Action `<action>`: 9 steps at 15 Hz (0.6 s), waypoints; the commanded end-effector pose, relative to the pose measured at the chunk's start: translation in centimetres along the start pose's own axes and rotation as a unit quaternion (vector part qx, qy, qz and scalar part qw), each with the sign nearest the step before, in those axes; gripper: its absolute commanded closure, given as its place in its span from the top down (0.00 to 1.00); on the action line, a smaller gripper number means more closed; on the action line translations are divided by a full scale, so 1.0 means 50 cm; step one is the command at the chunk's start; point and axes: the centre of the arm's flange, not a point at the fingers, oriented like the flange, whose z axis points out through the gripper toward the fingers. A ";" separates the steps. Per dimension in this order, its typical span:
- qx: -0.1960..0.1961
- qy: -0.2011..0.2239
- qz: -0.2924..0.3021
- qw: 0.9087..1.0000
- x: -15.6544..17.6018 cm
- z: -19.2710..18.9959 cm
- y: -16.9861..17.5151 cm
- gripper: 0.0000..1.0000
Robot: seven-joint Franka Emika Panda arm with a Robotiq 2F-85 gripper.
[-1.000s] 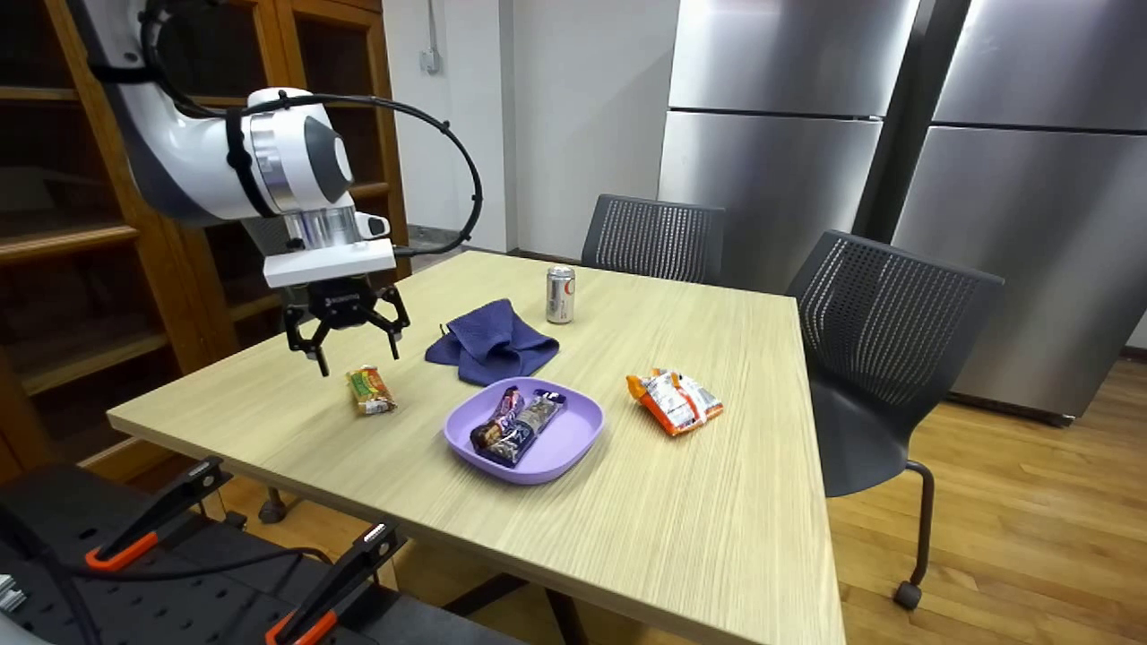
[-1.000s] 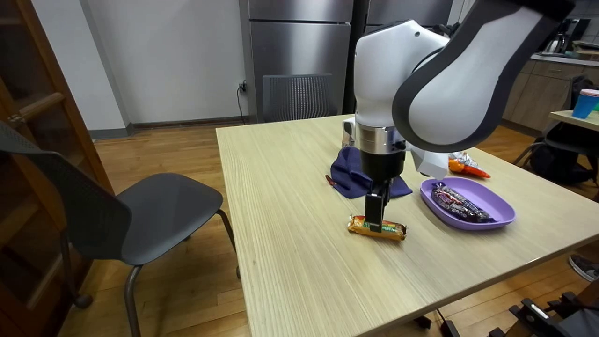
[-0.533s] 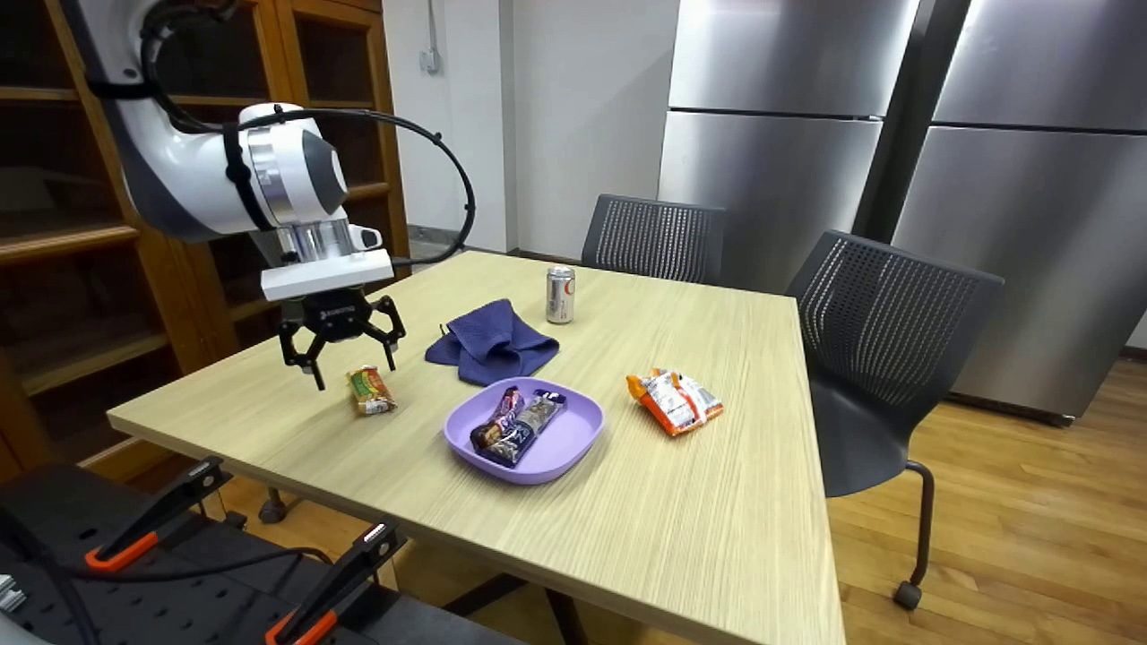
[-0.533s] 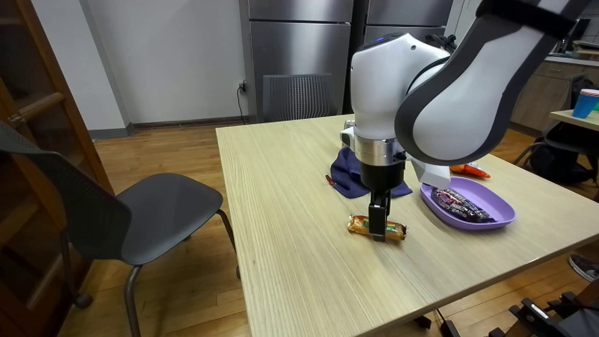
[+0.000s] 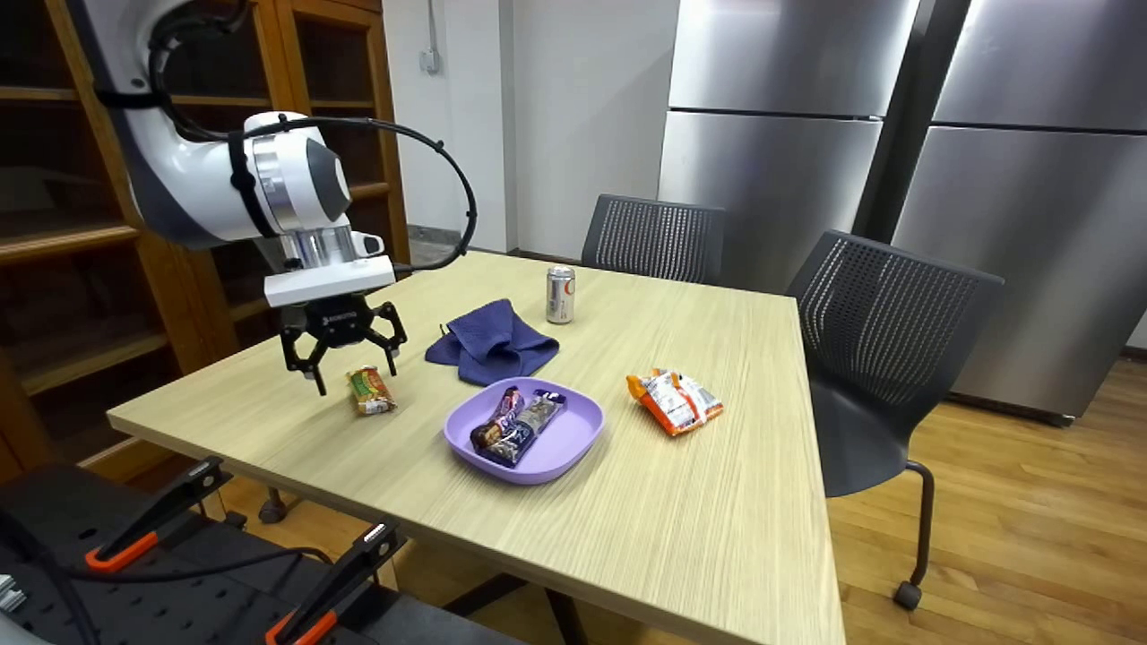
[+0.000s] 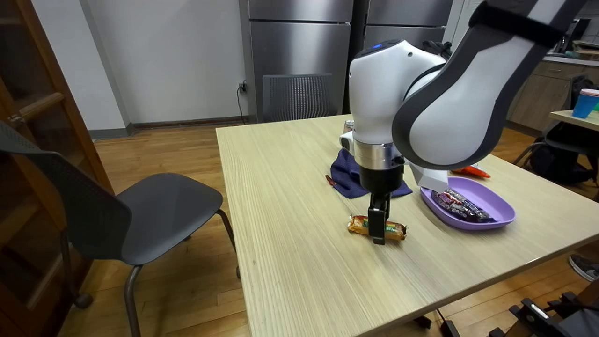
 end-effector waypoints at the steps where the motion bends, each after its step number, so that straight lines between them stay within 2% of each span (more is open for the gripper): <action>1: 0.003 0.000 -0.001 1.000 0.013 0.003 0.019 1.00; 9: 0.009 -0.001 0.007 1.000 0.024 0.016 0.042 1.00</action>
